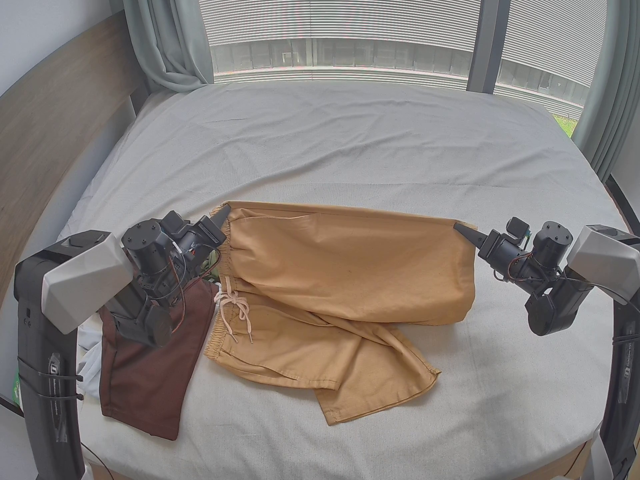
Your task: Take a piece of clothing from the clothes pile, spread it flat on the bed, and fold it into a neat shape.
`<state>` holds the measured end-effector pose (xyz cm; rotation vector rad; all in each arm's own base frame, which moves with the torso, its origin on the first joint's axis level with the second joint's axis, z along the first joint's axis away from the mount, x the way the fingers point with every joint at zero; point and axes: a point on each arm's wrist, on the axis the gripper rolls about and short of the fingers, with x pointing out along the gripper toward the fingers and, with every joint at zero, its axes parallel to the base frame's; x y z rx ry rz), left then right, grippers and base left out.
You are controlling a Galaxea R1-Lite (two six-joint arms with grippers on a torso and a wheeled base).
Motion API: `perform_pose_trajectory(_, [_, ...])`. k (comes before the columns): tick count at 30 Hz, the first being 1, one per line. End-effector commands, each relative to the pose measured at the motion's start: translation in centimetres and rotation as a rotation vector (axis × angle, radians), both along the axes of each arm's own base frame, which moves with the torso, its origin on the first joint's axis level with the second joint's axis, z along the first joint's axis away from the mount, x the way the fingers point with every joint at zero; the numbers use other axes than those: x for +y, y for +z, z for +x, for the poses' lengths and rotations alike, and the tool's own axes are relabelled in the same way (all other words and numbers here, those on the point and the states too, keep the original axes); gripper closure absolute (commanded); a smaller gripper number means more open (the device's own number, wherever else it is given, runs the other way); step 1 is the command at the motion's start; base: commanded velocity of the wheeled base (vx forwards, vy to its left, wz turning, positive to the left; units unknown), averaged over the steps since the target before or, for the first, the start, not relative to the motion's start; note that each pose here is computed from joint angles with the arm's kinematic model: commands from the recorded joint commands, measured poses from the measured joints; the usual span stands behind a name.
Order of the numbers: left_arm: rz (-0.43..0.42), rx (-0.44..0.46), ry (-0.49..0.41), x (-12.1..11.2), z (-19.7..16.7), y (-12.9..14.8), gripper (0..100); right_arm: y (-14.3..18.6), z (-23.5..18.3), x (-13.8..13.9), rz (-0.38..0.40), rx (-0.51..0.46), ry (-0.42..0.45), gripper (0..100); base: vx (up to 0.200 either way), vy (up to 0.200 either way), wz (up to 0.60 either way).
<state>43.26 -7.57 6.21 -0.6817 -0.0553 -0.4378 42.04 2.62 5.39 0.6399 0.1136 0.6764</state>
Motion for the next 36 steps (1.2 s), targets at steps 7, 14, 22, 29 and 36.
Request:
perform_pose_trajectory(7, [0.000,0.010,0.004,0.3,0.6,-0.9,100,-0.9,1.1,-0.1,0.001,-0.010,-0.003,100,0.000,0.000,0.00])
perform_pose_trajectory(14, [-0.005,-0.010,-0.006,-0.2,1.3,-0.9,0,-0.4,2.1,-0.1,0.010,-0.052,-0.066,0,0.000,0.000,0.00])
perform_pose_trajectory(22, [0.000,0.101,-0.023,-1.2,1.2,-2.0,0,-1.2,1.7,0.9,0.005,-0.032,-0.112,0,0.000,0.000,0.00])
perform_pose_trajectory(29, [0.013,0.159,0.020,-0.9,0.3,-2.9,0,-1.3,-1.6,1.6,-0.063,0.034,-0.093,0,0.000,0.000,0.00])
perform_pose_trajectory(36, [0.034,0.135,0.029,-0.3,-1.9,-1.9,0,-2.1,-4.7,1.7,-0.164,0.080,-0.076,0,0.000,0.000,0.00])
